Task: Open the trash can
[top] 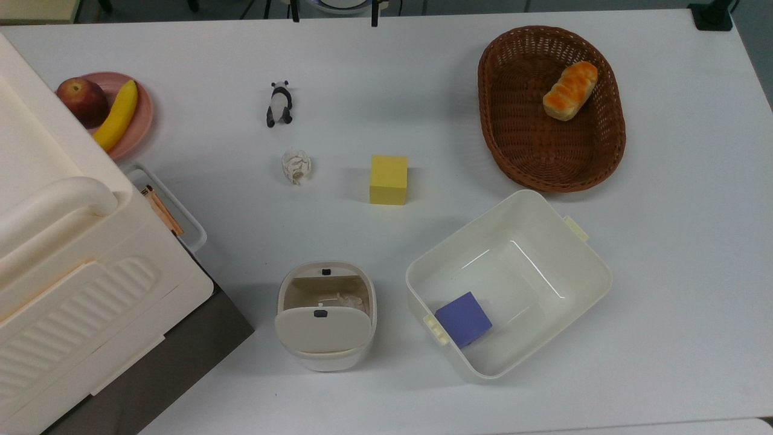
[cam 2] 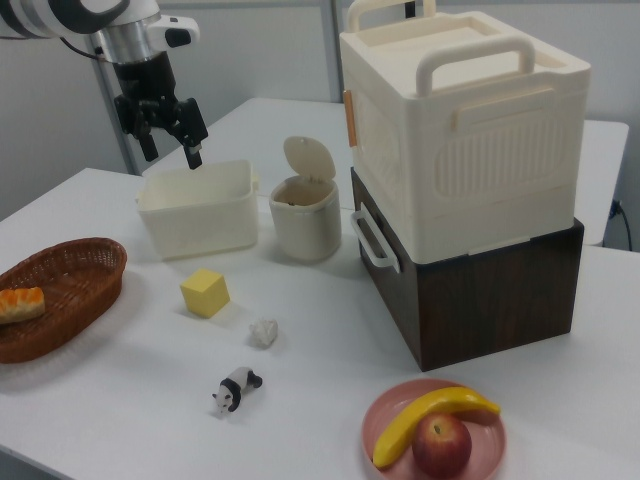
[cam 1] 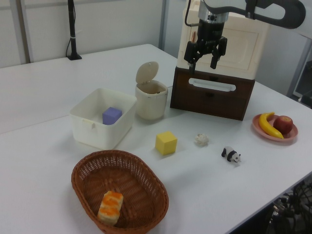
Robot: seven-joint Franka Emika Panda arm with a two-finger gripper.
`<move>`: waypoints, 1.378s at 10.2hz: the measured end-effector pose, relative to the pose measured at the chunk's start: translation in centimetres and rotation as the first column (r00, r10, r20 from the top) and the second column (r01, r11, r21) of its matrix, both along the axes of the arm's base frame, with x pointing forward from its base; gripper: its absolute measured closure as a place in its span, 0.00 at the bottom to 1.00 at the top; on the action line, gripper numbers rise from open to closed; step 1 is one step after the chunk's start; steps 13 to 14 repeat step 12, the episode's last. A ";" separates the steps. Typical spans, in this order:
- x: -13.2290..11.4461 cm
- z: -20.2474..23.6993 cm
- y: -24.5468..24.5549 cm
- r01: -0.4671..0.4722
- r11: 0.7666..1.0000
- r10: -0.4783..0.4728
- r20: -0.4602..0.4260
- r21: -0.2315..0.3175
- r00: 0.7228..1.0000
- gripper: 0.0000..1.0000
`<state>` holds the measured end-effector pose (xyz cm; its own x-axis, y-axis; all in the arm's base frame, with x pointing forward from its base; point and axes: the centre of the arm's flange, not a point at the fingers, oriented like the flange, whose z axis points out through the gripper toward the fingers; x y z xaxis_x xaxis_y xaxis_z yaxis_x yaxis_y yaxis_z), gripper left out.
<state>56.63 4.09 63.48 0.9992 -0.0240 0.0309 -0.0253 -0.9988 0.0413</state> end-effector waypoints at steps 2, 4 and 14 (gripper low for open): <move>0.0 -0.1 0.1 -0.001 1.000 0.001 -0.002 0.000 1.000 0.00; 0.0 -0.2 0.2 -0.003 1.000 0.003 -0.004 0.000 1.000 0.00; 0.4 -1.0 -0.3 0.007 1.000 -0.007 -0.018 -0.001 1.000 0.00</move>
